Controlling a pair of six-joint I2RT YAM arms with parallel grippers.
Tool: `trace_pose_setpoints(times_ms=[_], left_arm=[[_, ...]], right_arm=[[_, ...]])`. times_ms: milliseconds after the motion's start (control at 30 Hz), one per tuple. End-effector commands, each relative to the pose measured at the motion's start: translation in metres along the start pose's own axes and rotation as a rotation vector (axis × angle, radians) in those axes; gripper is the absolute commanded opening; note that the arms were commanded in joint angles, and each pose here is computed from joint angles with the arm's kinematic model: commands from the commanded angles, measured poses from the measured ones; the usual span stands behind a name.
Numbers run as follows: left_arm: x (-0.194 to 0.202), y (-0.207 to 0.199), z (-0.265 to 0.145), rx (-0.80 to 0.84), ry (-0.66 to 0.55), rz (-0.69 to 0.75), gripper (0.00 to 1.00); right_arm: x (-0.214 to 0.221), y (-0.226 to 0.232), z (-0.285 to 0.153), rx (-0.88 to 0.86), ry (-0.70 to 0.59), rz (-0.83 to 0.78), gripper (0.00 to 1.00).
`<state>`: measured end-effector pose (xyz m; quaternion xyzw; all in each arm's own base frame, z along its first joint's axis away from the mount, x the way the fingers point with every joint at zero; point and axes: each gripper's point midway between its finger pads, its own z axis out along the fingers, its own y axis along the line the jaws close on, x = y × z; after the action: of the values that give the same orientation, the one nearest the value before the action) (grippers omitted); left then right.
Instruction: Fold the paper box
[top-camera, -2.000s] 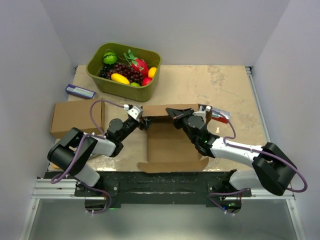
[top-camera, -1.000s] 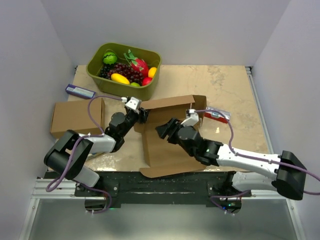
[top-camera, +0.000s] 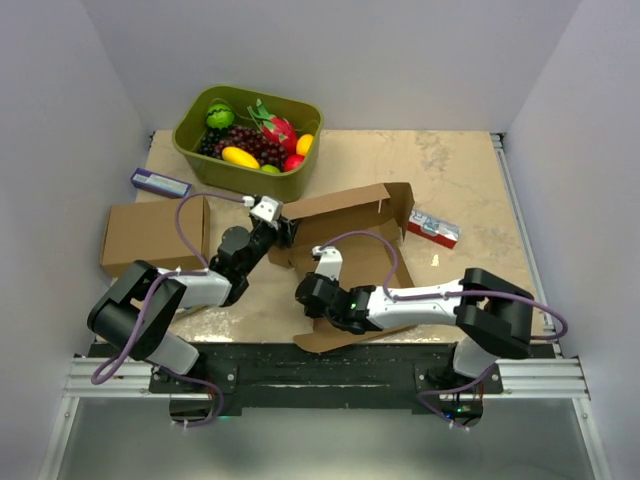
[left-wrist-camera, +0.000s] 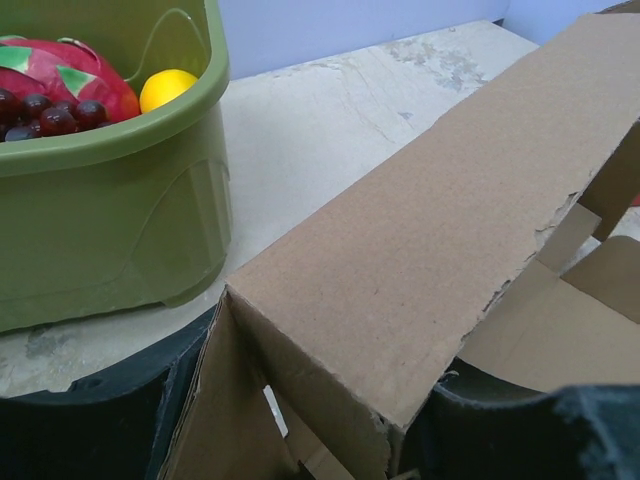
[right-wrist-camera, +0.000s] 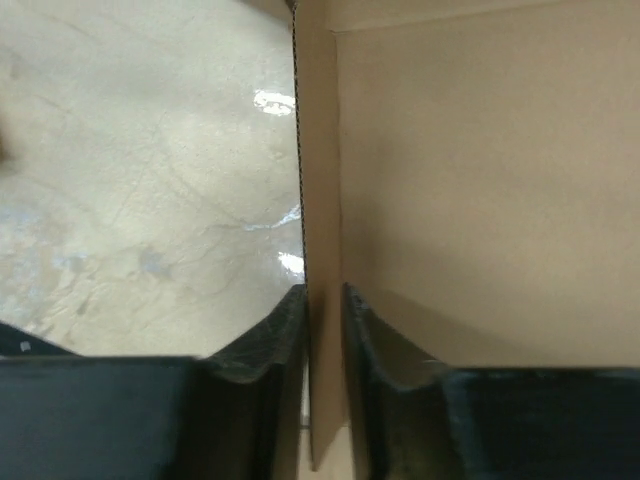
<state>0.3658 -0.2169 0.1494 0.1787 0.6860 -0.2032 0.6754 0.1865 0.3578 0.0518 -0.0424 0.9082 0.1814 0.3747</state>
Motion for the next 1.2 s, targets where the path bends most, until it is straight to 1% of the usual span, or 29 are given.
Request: trace_pose_setpoints(times_ms=[0,33,100,133,200,233,300,433,567,600,633,700,733,800,833,867,900,933,967,1000,1033,1067,1100,1167], left_arm=[[-0.013,-0.005,-0.001,0.023,-0.049,0.038,0.30],[-0.013,-0.004,-0.001,0.023,-0.051,0.038,0.30],[-0.013,-0.005,-0.001,0.027,-0.051,0.044,0.30],[-0.012,-0.005,-0.002,0.027,-0.048,0.044,0.30],[-0.011,-0.006,-0.002,0.030,-0.048,0.047,0.29],[-0.012,-0.006,-0.001,0.032,-0.051,0.046,0.29],[-0.011,-0.008,-0.001,0.043,-0.049,0.047,0.29],[-0.009,-0.008,-0.001,0.044,-0.046,0.050,0.29],[-0.009,-0.010,-0.001,0.050,-0.047,0.050,0.29],[-0.009,-0.010,0.000,0.052,-0.047,0.049,0.29],[-0.009,-0.010,-0.001,0.052,-0.046,0.049,0.29],[-0.008,-0.011,0.000,0.055,-0.044,0.046,0.29],[-0.008,-0.011,0.000,0.053,-0.043,0.046,0.29],[-0.007,-0.010,0.001,0.050,-0.041,0.044,0.29],[-0.007,-0.010,0.001,0.052,-0.040,0.044,0.29],[-0.007,-0.010,0.001,0.052,-0.040,0.044,0.29],[-0.006,-0.009,0.001,0.049,-0.038,0.044,0.29],[-0.006,-0.009,0.001,0.049,-0.038,0.044,0.29],[-0.006,-0.010,0.001,0.050,-0.038,0.044,0.29],[-0.007,-0.010,0.001,0.049,-0.040,0.044,0.29],[-0.007,-0.010,0.001,0.047,-0.040,0.044,0.29],[-0.007,-0.009,0.001,0.046,-0.038,0.044,0.29],[-0.007,-0.009,0.001,0.046,-0.038,0.044,0.29],[-0.007,-0.010,0.001,0.047,-0.040,0.044,0.29]], right_arm=[[-0.006,-0.015,0.001,-0.034,0.009,0.122,0.18],[-0.003,-0.024,0.005,-0.027,0.017,0.151,0.17],[0.001,-0.025,0.007,-0.056,0.044,0.191,0.19],[0.005,-0.034,0.009,-0.047,0.056,0.216,0.20],[0.004,-0.033,0.007,-0.085,0.061,0.255,0.21],[0.007,-0.041,0.009,-0.074,0.069,0.274,0.21],[0.003,-0.044,0.008,-0.083,0.063,0.301,0.24],[0.001,-0.064,0.007,-0.043,0.047,0.326,0.33],[-0.013,-0.080,-0.002,0.030,-0.009,0.284,0.41],[-0.021,-0.082,-0.005,0.043,-0.034,0.262,0.45],[-0.037,-0.075,-0.013,0.025,-0.067,0.228,0.52],[-0.048,-0.079,-0.022,0.057,-0.093,0.171,0.55],[-0.062,-0.067,-0.032,0.025,-0.122,0.133,0.56],[-0.070,-0.060,-0.043,0.029,-0.151,0.074,0.57],[-0.077,-0.042,-0.054,-0.009,-0.169,0.025,0.56],[-0.080,-0.035,-0.059,-0.020,-0.181,-0.003,0.55],[-0.077,-0.023,-0.064,-0.047,-0.177,-0.037,0.53],[-0.083,-0.010,-0.070,-0.076,-0.186,-0.059,0.51],[-0.080,-0.003,-0.066,-0.087,-0.172,-0.082,0.46],[-0.073,0.009,-0.067,-0.139,-0.132,-0.104,0.43],[-0.074,0.020,-0.067,-0.169,-0.125,-0.125,0.40],[-0.065,0.028,-0.060,-0.184,-0.103,-0.148,0.36],[-0.055,0.040,-0.061,-0.236,-0.067,-0.172,0.35],[-0.049,0.060,-0.058,-0.289,-0.046,-0.205,0.33]])
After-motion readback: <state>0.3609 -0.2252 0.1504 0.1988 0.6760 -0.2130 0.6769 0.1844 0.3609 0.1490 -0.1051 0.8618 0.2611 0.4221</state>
